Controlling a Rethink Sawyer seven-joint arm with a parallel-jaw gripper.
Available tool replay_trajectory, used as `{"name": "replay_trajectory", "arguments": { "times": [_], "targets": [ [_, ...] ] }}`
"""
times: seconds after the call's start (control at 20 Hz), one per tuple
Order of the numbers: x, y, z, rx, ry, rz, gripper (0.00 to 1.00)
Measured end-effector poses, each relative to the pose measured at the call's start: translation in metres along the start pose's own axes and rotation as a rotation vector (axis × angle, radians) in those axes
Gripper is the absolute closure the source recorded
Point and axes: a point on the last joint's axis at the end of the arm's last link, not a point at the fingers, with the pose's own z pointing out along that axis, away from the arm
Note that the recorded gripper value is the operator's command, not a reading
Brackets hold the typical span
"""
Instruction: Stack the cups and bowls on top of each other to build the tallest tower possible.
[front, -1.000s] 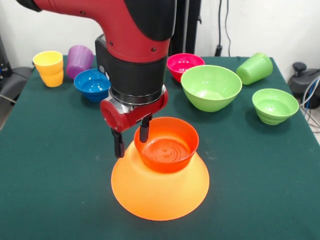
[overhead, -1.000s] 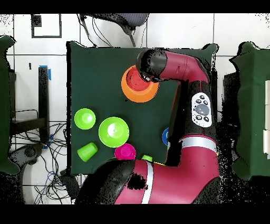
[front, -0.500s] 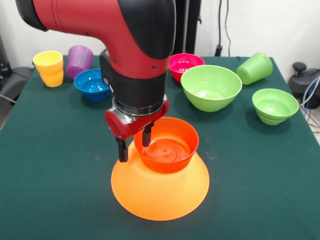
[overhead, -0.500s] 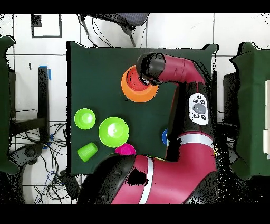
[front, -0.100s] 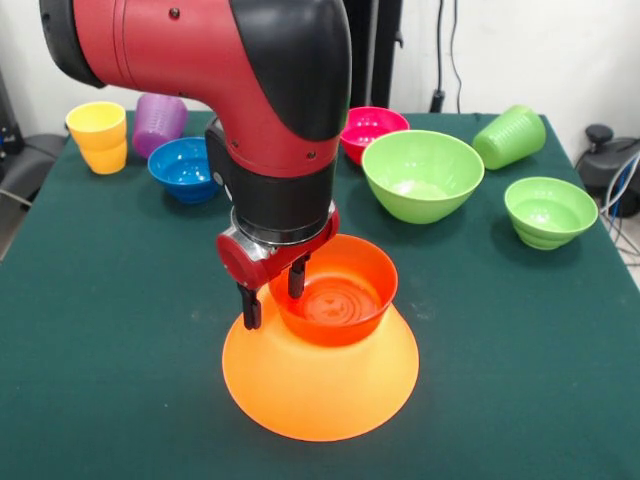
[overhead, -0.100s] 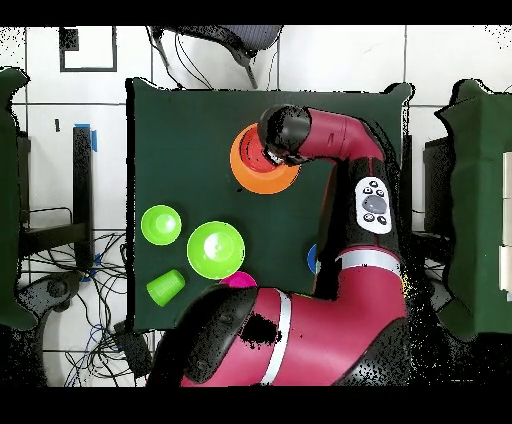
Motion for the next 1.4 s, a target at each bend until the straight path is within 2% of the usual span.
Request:
{"name": "replay_trajectory", "arguments": {
  "times": [1.4],
  "targets": [
    [0.0043, -0.0014, 0.0002, 0.006, 0.012, 0.002, 0.00]
  ]
}}
